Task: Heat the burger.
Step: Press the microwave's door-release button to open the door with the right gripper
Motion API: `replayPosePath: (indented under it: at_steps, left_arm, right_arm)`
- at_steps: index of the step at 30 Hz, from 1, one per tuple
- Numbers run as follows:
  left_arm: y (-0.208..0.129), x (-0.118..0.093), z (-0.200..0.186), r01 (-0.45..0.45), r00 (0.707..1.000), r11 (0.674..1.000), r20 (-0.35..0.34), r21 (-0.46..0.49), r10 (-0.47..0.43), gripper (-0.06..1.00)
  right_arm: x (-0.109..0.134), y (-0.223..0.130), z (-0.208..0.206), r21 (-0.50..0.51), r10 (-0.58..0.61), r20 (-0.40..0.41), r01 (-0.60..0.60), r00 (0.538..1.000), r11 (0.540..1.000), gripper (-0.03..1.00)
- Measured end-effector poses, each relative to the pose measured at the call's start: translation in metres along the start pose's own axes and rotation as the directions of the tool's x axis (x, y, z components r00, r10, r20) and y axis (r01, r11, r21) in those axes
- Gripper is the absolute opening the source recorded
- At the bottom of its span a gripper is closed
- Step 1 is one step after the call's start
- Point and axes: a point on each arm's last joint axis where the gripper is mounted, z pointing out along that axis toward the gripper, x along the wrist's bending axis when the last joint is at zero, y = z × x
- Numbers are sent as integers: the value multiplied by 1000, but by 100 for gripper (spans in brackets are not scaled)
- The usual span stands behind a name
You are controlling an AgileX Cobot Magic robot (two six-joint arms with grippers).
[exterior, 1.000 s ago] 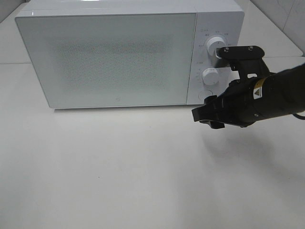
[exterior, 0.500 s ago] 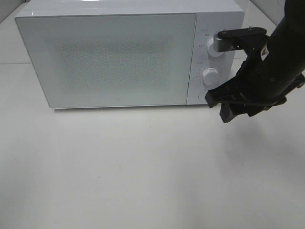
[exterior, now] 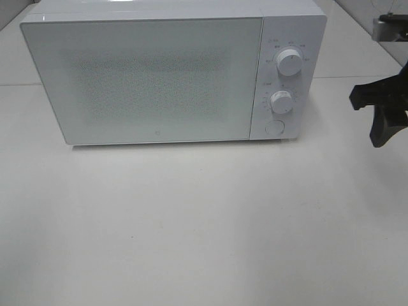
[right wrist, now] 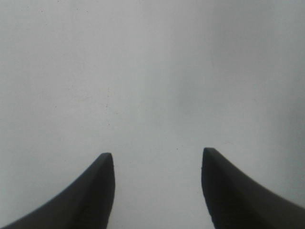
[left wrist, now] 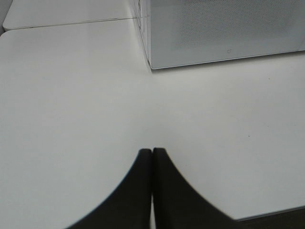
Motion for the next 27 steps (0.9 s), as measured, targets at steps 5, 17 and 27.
replayPosePath:
  at_steps: [5, 17, 27]
  left_arm:
    - [0, 0, 0, 0, 1000, 1000, 0, 0, 0, 0]
    - [0, 0, 0, 0, 1000, 1000, 0, 0, 0, 0]
    - [0, 0, 0, 0, 1000, 1000, 0, 0, 0, 0]
  right_arm:
    - [-7, -32, -42, -88, 30, -31, -32, 999, 996, 51]
    - [-21, -110, -59, -135, 51, -40, -56, 998, 989, 51]
    - [-29, -174, -50, -163, 57, -50, -64, 997, 985, 51]
